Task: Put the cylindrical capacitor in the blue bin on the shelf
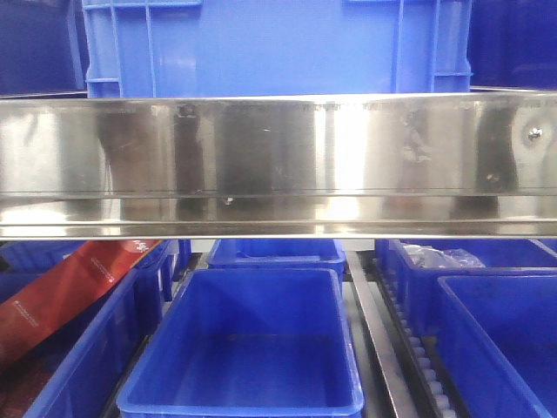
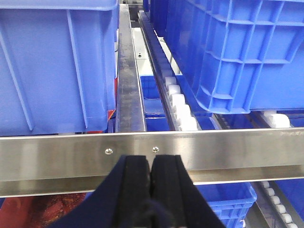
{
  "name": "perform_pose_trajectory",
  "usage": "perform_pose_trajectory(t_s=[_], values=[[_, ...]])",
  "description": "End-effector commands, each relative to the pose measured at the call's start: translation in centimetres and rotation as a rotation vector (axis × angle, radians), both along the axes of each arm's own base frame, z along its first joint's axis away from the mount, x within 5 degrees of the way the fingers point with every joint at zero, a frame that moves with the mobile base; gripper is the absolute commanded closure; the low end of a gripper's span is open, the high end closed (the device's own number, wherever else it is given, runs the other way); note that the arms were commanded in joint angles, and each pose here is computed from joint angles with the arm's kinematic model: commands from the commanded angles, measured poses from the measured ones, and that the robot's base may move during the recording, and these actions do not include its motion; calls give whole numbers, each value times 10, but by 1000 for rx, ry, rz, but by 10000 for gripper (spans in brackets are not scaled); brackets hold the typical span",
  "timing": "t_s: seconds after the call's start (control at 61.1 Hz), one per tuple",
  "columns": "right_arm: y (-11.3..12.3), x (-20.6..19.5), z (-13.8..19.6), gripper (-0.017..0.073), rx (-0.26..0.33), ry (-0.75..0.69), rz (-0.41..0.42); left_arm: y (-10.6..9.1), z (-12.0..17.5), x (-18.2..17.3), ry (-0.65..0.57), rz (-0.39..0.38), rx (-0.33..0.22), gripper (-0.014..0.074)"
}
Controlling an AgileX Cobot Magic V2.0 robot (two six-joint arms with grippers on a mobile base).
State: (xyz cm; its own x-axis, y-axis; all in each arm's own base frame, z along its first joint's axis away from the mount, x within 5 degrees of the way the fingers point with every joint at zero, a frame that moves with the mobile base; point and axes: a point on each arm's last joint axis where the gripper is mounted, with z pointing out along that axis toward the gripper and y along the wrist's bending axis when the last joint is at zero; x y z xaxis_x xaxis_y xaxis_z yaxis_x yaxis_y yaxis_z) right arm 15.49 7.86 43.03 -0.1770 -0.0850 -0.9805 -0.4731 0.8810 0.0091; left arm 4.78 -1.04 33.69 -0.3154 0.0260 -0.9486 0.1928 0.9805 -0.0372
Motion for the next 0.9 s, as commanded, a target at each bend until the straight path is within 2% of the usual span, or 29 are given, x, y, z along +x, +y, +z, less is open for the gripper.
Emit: perform_pose_trajectory(t_s=[0.0, 0.18, 0.393, 0.884], values=[[-10, -17, -18, 713, 18, -62, -12, 0, 2, 0, -21, 2, -18, 704], [-25, -49, -62, 713, 34, -93, -21, 0, 2, 0, -21, 4, -15, 704], [-35, -67, -96, 713, 48, -120, -27, 0, 2, 0, -22, 4, -13, 704], [-35, -69, -103, 713, 40, -104, -26, 0, 2, 0, -22, 4, -13, 704]])
